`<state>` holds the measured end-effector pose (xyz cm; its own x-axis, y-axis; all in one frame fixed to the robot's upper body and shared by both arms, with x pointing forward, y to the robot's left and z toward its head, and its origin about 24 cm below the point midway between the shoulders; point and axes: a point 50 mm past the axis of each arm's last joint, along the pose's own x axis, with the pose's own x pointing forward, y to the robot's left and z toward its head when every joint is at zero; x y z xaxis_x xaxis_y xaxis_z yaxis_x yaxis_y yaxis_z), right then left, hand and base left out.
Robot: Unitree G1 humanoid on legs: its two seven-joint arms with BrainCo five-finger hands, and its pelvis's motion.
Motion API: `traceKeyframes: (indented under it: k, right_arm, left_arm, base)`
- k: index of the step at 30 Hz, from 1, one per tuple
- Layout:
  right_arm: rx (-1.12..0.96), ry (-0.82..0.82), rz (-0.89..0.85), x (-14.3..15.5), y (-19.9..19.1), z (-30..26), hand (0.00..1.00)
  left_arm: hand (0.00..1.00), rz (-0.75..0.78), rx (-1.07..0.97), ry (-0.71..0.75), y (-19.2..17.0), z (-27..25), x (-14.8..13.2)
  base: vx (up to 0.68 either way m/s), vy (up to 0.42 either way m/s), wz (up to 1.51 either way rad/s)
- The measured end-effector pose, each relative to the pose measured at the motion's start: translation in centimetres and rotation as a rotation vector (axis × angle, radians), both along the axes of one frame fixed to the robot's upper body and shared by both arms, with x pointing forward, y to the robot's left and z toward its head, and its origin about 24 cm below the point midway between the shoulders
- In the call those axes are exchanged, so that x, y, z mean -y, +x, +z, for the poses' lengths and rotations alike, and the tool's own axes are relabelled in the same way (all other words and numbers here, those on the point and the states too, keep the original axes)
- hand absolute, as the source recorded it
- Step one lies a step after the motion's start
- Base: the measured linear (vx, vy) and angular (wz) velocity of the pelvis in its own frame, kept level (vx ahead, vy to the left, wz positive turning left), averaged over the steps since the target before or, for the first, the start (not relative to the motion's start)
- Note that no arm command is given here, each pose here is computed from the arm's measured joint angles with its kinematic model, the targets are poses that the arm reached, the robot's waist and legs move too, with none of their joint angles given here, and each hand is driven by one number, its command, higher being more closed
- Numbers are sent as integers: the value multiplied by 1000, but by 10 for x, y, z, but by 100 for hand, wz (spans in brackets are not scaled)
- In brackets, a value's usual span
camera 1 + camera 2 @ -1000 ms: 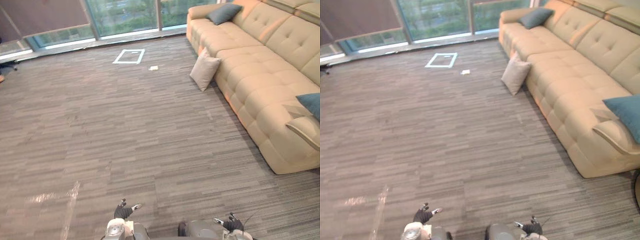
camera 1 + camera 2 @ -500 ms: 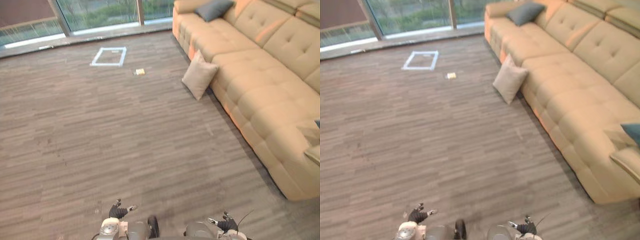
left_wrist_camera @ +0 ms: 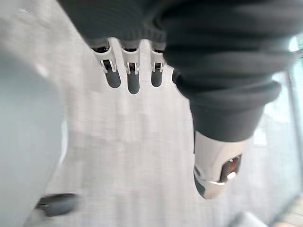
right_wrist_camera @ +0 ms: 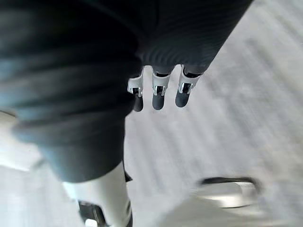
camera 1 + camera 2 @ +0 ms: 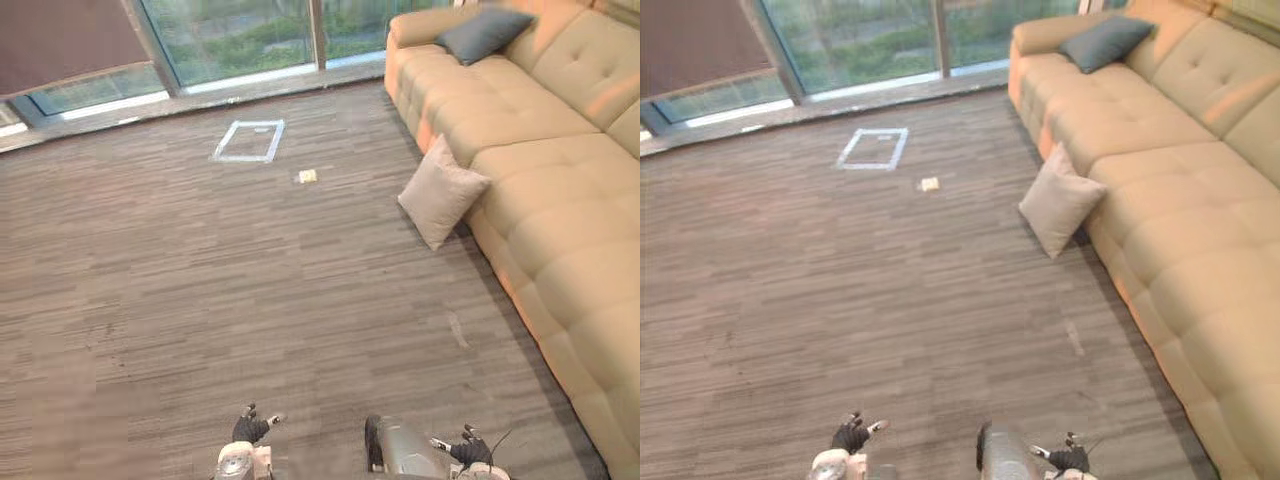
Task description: Pick up cushions and gather them together orderly.
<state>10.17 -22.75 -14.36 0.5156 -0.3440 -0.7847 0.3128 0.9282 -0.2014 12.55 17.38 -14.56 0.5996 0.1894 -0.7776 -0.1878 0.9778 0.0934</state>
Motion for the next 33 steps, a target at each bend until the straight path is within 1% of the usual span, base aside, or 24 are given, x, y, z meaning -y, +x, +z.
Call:
traceKeyframes:
  k: [4, 9, 10, 14, 19, 20, 23, 26, 28, 31, 33]
  right_arm:
    - [22, 17, 2, -5, 11, 1, 0]
    - [-22, 9, 2, -1, 2, -3, 0]
    - [-40, 19, 3, -5, -5, -6, 0]
    - [-45, 56, 3, -19, -7, -9, 0]
    - [-2, 17, 46, -9, 7, -2, 0]
    - [6, 5, 57, -5, 12, -1, 0]
    - [19, 11, 66, -8, 18, 1, 0]
    - [-14, 25, 57, -12, 9, -4, 0]
    - [-16, 16, 41, -7, 8, -4, 0]
    - [-35, 8, 16, 1, -1, -4, 0]
    - [-16, 3, 23, 0, 0, -2, 0]
  left_arm:
    - [0, -6, 40, 10, 8, 5, -2]
    - [0, -67, 42, 23, 10, 6, 0]
    - [0, -79, 34, 31, 9, 5, -2]
    - [0, -131, -16, 87, 10, 2, -15]
    - [0, -162, -44, 74, 4, -2, -6]
    - [0, -168, -43, 72, 4, -2, -5]
    - [0, -184, -47, 71, 4, -3, -3]
    - [0, -178, -71, 78, -2, -5, -7]
    - [0, -159, -74, 47, -4, -7, 1]
    - [0, -105, -42, 20, 2, -4, 5]
    - [0, -85, -14, 17, 3, -1, 3]
  base:
    - [439, -38, -62]
    - [576, 222, -62]
    - [798, 390, -60]
    - [647, 279, -6]
    - [506, 142, -14]
    - [507, 12, -7]
    - [434, -50, 7]
    - [559, -171, 21]
    - [524, -229, 20]
    - [462, -264, 29]
    - [430, -209, -20]
